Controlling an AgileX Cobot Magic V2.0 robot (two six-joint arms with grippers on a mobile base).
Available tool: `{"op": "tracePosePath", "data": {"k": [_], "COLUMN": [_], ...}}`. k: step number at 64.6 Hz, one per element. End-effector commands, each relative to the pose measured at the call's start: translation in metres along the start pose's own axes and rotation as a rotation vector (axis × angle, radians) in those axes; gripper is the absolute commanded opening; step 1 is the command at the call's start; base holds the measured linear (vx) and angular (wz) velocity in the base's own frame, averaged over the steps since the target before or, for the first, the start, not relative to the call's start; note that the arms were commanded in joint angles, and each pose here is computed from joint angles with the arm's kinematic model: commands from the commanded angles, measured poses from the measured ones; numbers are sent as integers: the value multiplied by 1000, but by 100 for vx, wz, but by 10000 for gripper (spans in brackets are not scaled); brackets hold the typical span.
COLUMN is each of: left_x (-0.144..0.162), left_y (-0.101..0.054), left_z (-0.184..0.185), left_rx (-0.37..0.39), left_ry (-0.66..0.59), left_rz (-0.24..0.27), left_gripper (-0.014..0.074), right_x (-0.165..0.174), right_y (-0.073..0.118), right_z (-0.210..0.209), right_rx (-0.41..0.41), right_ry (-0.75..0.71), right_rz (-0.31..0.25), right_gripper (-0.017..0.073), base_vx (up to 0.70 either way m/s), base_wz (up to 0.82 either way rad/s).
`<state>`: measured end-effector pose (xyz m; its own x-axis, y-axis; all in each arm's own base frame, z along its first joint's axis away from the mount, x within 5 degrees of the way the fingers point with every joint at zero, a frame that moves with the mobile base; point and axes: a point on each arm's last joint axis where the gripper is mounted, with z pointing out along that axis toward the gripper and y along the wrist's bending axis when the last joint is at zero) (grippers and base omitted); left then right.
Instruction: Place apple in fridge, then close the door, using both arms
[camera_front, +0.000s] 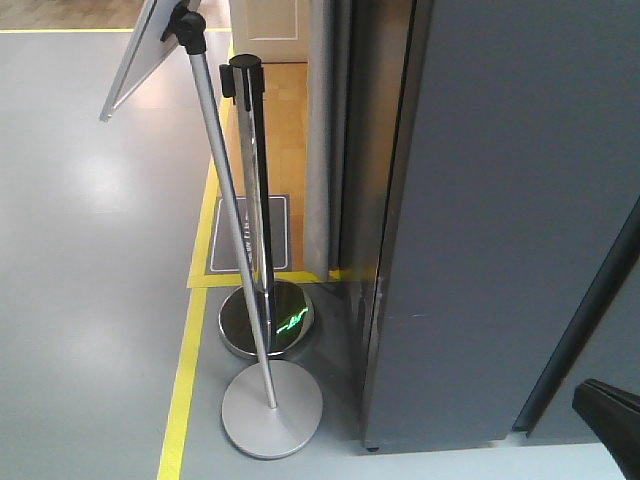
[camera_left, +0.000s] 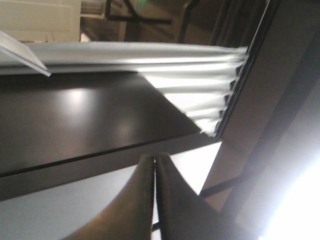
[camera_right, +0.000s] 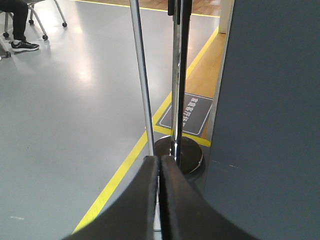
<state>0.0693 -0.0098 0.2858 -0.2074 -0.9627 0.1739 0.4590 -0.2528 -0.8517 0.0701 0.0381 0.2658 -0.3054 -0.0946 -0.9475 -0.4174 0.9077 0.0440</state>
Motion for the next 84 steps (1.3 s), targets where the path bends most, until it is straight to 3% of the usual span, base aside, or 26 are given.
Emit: {"op": "tracePosePath", "data": {"k": [1,4,9,11,14,18,23,31,34,42,45,55,67,84], "left_x": [2,2,-3,-5,-10,-14,-20,-26,-27,-27,-27,-28,-28,-28], "left_y": [-9,-5,3,6,12,20,29,42,47,63,68,79,78,78], "left_z": [4,4,4,3,2,-1,-6,-15,-19,-35,-41,-57,-64,-63], "left_rx": [41,-3,-97,-139,-235,-339,-493,-675,-706,-685,-666,-655,-658,-655], "left_ry": [13,8,-19,-26,-31,-10,31,132,187,271,274,261,286,284], "left_rz": [46,166,426,541,774,984,1174,1371,1456,1600,1624,1634,1725,1726], "left_gripper": [-6,-6,-6,-6,-6,-6,-6,-6,-6,-6,-6,-6,-6,-6], "right_x": [-12,-11,-12,-12,-11,-11,-12,-12,-12,-12,-12,-12,-12,-11], "right_y": [-2,-2,-2,-2,-2,-2,-2,-2,-2,-2,-2,-2,-2,-2], "right_z": [-2,-2,-2,-2,-2,-2,-2,-2,-2,-2,-2,-2,-2,-2], "right_rx": [20,19,20,20,20,20,20,20,20,21,21,21,20,20], "right_ry": [-54,-54,-54,-54,-54,-54,-54,-54,-54,-55,-55,-55,-54,-54], "right_rz": [19,19,19,19,19,19,19,19,19,19,19,19,19,19], "right_gripper": [-2,-2,-2,-2,-2,-2,-2,-2,-2,-2,-2,-2,-2,-2], "base_vx": [0,0,0,0,0,0,0,0,0,0,0,0,0,0], "base_wz": [0,0,0,0,0,0,0,0,0,0,0,0,0,0]}}
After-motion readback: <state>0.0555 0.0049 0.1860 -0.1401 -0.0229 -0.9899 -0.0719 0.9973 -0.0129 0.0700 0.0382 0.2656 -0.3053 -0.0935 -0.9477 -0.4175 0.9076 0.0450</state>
